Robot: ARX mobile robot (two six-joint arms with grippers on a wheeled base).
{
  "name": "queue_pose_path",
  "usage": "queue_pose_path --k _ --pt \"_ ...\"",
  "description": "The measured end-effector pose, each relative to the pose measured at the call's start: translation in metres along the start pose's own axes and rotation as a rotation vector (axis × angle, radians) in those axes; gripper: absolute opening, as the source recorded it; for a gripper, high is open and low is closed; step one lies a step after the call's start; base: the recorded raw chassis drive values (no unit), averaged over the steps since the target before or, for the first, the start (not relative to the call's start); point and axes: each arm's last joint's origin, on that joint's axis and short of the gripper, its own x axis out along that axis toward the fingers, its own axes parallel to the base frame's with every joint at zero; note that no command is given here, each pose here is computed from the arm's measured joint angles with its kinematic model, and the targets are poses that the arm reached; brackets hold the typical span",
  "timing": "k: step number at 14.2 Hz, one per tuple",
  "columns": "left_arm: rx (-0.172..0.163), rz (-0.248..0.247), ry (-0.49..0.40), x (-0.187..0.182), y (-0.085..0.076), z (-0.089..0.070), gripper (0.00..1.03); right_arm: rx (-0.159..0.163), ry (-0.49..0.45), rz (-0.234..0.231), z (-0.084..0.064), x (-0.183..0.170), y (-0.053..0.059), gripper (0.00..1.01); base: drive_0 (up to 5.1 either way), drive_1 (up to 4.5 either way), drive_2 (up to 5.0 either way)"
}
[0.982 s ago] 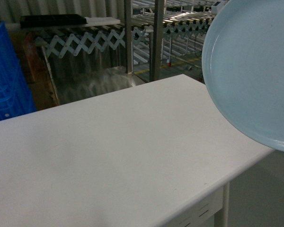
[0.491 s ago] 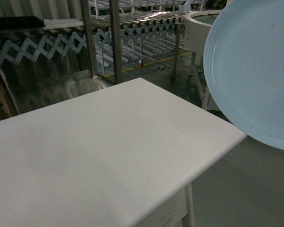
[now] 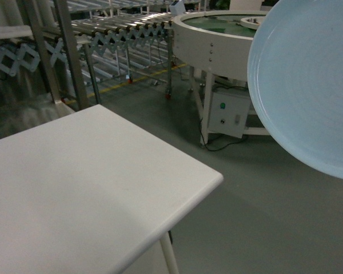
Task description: Place blue tray on left shelf second layer neatly
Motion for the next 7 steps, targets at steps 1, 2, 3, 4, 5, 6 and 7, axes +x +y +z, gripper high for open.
queue_pose_path --k 1,2,3,4,5,6,7 --pt "0.0 -0.001 -0.001 0.0 0.0 0.0001 0.98 0.001 0.004 0.0 -0.0004 0.0001 0.0 0.02 1.9 -0.76 -5.6" --pt "0.0 0.0 -0.001 0.0 0.0 0.0001 0.98 0.001 0.004 0.0 -0.0004 0.0001 0.0 0.02 1.7 -0.64 -5.4" --pt "0.0 -0.001 0.0 0.0 0.0 0.0 0.98 0.0 0.0 0.0 0.0 0.0 0.0001 0.02 -1.3 -1.33 -1.3" --pt "0.0 -0.004 -0.002 0.0 -0.0001 0.0002 0.98 0.001 0.007 -0.006 -0.0008 0.0001 -0.0004 0.02 -1.3 -1.33 -1.3" --pt "0.0 -0.003 0.0 0.0 -0.0001 0.0 0.98 0.0 -0.002 -0.009 0.0002 -0.0001 -0.0012 0.02 -1.4 -1.36 -1.4" --pt "0.0 -0.001 0.0 0.0 0.0 0.0 0.98 0.0 0.0 -0.006 0.0001 -0.0001 -0.001 0.02 -1.4 -1.39 -1.4" --pt "0.0 -0.001 0.0 0.0 0.0 0.0 0.98 0.001 0.004 -0.006 -0.0004 -0.0001 -0.0011 0.02 -1.4 -1.45 -1.4"
